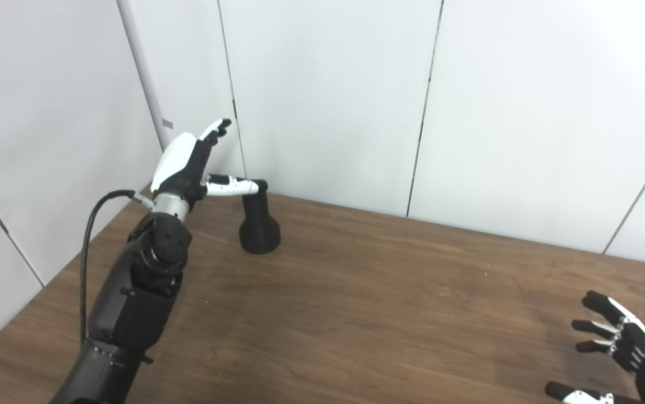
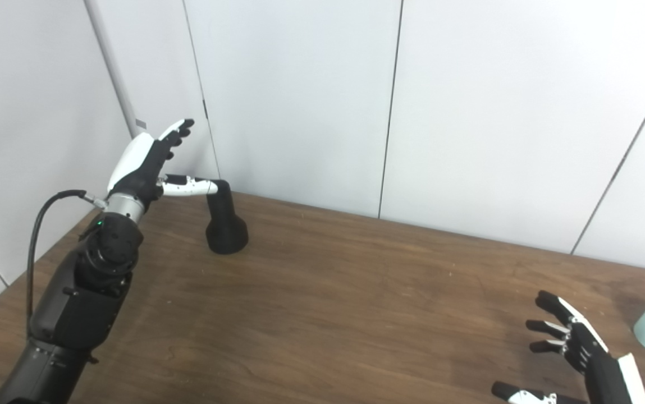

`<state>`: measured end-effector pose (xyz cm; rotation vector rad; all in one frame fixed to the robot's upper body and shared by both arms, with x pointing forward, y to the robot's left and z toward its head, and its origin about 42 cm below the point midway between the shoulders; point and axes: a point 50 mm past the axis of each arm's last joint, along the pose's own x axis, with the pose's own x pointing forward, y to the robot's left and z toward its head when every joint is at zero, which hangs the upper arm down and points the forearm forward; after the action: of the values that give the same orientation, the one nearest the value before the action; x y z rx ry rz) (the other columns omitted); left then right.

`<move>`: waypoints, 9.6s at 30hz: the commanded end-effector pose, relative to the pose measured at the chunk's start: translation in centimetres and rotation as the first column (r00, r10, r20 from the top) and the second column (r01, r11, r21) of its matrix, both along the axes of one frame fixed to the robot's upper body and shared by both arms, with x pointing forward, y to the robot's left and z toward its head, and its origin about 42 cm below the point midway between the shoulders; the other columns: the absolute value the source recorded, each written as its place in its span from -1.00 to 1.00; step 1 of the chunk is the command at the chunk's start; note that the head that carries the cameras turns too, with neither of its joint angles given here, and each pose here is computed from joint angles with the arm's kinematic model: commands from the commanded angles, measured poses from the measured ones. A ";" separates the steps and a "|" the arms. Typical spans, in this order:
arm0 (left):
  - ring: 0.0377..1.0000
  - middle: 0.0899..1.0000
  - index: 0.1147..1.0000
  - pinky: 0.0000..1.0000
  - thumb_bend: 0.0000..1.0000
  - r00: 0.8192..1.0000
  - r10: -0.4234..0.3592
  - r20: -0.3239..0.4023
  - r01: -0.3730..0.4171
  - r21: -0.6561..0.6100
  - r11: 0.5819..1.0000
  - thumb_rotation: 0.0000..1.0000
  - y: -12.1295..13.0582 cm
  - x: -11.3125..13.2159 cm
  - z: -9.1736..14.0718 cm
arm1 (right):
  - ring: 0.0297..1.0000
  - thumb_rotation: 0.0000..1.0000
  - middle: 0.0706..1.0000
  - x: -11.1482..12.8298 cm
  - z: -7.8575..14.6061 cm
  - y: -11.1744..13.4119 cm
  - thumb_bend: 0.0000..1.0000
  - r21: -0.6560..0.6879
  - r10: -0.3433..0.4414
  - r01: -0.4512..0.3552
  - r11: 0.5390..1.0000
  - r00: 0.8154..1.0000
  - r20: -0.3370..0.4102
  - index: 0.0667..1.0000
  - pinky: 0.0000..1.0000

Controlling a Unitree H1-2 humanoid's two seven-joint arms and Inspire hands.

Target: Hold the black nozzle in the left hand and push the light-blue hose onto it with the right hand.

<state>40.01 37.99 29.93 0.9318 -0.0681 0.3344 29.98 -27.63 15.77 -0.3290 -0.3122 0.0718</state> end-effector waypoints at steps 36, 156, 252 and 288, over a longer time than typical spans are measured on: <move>0.96 0.88 0.79 1.00 1.00 0.954 0.044 -0.296 -0.034 0.038 0.999 -0.34 0.3 3.3 -5.6 | 0.39 -0.88 0.63 -0.1 2.1 -0.4 0.53 0.010 0.002 -0.003 1.000 0.994 0.109 0.61 0.12; 0.21 -0.10 -0.18 1.00 0.05 0.500 -0.830 -0.248 0.852 -0.031 0.522 -1.00 -24.1 -1.0 -12.2 | 0.34 -0.75 0.60 -1.1 5.5 3.3 0.45 -0.043 -0.071 0.077 0.996 0.990 0.121 0.60 0.10; 0.17 -0.12 -0.17 1.00 0.05 0.502 -0.764 -0.405 0.842 0.027 0.539 -1.00 -16.9 -1.4 -17.5 | 0.67 -0.80 0.68 16.2 16.8 -11.3 0.75 -0.891 -0.500 0.118 0.439 0.855 -0.134 0.58 0.36; 0.15 -0.14 -0.16 1.00 0.05 0.510 -0.746 -0.428 0.835 0.040 0.548 -1.00 -16.2 -1.5 -16.4 | 0.23 -0.98 0.35 17.7 14.8 -11.1 0.60 -0.886 -0.492 0.129 0.445 0.862 -0.122 0.39 0.02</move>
<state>39.46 18.79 16.42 0.9830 -0.3799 -0.7122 47.09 -37.99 27.38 -1.3615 0.2875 -0.0401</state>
